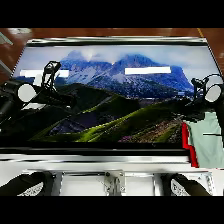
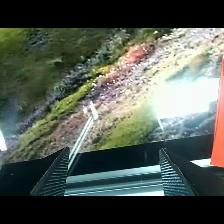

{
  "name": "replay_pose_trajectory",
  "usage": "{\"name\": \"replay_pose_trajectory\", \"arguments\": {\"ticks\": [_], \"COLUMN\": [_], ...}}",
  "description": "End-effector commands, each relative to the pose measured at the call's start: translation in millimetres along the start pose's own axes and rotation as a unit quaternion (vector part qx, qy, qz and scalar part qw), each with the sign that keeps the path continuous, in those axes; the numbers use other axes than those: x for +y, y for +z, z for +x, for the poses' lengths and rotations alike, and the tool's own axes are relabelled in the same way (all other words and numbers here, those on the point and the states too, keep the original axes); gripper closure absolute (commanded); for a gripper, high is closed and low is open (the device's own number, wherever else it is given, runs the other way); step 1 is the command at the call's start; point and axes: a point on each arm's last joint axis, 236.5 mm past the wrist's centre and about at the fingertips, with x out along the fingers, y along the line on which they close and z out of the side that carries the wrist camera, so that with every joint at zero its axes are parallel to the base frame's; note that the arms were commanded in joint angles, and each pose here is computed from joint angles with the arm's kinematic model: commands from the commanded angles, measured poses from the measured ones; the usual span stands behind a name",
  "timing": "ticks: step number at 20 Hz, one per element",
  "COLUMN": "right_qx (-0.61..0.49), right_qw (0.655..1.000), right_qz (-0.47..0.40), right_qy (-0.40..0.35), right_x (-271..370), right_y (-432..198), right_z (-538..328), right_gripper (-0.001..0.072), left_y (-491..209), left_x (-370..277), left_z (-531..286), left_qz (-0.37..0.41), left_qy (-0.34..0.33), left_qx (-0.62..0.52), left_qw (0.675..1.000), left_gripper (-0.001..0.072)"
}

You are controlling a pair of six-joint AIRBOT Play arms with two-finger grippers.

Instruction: Fold the shirts.

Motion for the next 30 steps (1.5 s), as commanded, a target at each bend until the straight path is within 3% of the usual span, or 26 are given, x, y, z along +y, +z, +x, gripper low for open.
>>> {"name": "replay_pose_trajectory", "arguments": {"ticks": [1, 9, 14, 19, 22, 26, 30], "right_qx": [0.001, 0.004, 0.008, 0.042, 0.054, 0.065, 0.066], "right_qw": [1.000, 1.000, 0.999, 0.998, 0.996, 0.990, 0.988], "right_qz": [0.001, 0.000, 0.010, 0.017, 0.054, 0.102, 0.109], "right_qy": [0.005, 0.000, 0.044, 0.044, 0.044, 0.075, 0.084], "right_x": [2.5, 0.1, 21.0, 21.5, 22.1, 38.3, 42.7], "right_y": [-0.4, -1.7, -3.4, -19.6, -24.2, -26.6, -26.4], "right_z": [0.4, 0.4, -0.6, -1.3, -1.8, -4.2, -5.0], "right_gripper": [0.0036, 0.0036, 0.0036, 0.0037, 0.0036, 0.0037, 0.0037], "left_y": [11.2, 15.1, 33.7, 16.5, 13.2, 6.6, 2.2], "left_x": [-0.6, -6.2, -21.3, 118.1, 224.0, 305.2, 327.3], "left_z": [2.0, 6.3, 4.1, 33.0, 37.1, 59.8, 100.2], "left_qz": [-0.001, -0.012, -0.033, -0.052, -0.171, -0.305, -0.318], "left_qy": [-0.002, -0.015, -0.049, 0.131, 0.183, 0.157, 0.125], "left_qx": [-0.023, -0.028, -0.066, -0.018, -0.022, 0.001, 0.031], "left_qw": [1.000, 0.999, 0.996, 0.990, 0.968, 0.939, 0.939], "left_gripper": [0.0027, 0.0028, 0.0028, -0.0013, -0.0013, -0.0013, -0.0013]}}
